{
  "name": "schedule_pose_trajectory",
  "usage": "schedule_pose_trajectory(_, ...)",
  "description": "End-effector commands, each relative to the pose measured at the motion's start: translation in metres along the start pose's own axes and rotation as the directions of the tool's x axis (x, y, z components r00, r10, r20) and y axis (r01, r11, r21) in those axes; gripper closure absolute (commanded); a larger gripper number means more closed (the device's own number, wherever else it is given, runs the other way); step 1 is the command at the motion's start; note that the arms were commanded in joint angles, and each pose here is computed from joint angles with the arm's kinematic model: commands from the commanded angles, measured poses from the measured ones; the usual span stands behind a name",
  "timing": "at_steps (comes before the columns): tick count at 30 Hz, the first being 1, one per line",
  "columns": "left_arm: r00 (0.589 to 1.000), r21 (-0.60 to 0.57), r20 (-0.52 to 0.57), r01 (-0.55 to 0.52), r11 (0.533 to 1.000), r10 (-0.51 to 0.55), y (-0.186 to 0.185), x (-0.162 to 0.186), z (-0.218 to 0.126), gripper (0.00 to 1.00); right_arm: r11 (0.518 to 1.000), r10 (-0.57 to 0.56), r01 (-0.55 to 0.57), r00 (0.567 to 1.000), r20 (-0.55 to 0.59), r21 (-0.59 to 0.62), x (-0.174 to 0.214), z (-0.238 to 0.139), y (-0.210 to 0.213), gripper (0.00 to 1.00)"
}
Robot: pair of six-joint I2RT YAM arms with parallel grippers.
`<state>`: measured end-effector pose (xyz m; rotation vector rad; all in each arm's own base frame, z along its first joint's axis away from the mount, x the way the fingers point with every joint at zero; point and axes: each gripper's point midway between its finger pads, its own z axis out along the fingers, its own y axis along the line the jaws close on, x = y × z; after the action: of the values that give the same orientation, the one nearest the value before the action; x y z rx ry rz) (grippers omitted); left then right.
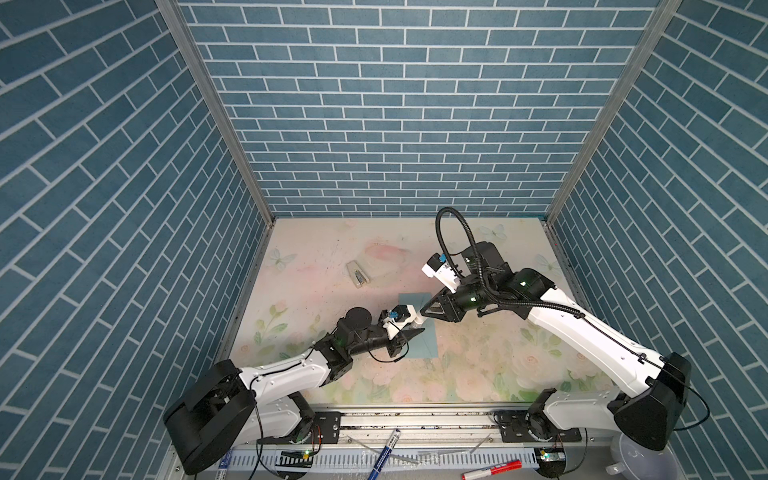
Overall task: Place the letter into the envelope and seal it
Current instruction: 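Carry the clear cap with the right gripper toward the left-held glue stick, then press the clear cap down onto the glue stick top with the right gripper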
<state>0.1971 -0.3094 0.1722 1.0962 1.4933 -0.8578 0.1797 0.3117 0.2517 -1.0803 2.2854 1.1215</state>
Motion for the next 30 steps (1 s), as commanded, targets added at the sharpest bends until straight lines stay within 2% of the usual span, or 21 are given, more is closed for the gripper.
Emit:
schedule_pose_trajectory(1, 0.999, 0.023, 0.032, -0.011, 1.0, 0.01, -0.003, -0.012, 0.003, 1.0, 1.0, -0.019, 0.019, 1.0, -0.023, 0.006, 0.005, 0.01, -0.001, 0.84)
schedule_pose_trajectory(21, 0.999, 0.024, 0.033, 0.012, 1.0, -0.013, -0.002, -0.012, 0.003, 1.0, 0.986, -0.137, 0.141, 0.989, -0.056, 0.092, 0.014, 0.02, 0.008, 0.87)
schedule_pose_trajectory(30, 0.998, 0.012, 0.057, 0.003, 1.0, -0.004, -0.002, -0.019, 0.0, 1.0, 0.975, -0.16, 0.175, 0.981, -0.11, 0.14, 0.023, 0.03, 0.003, 0.88)
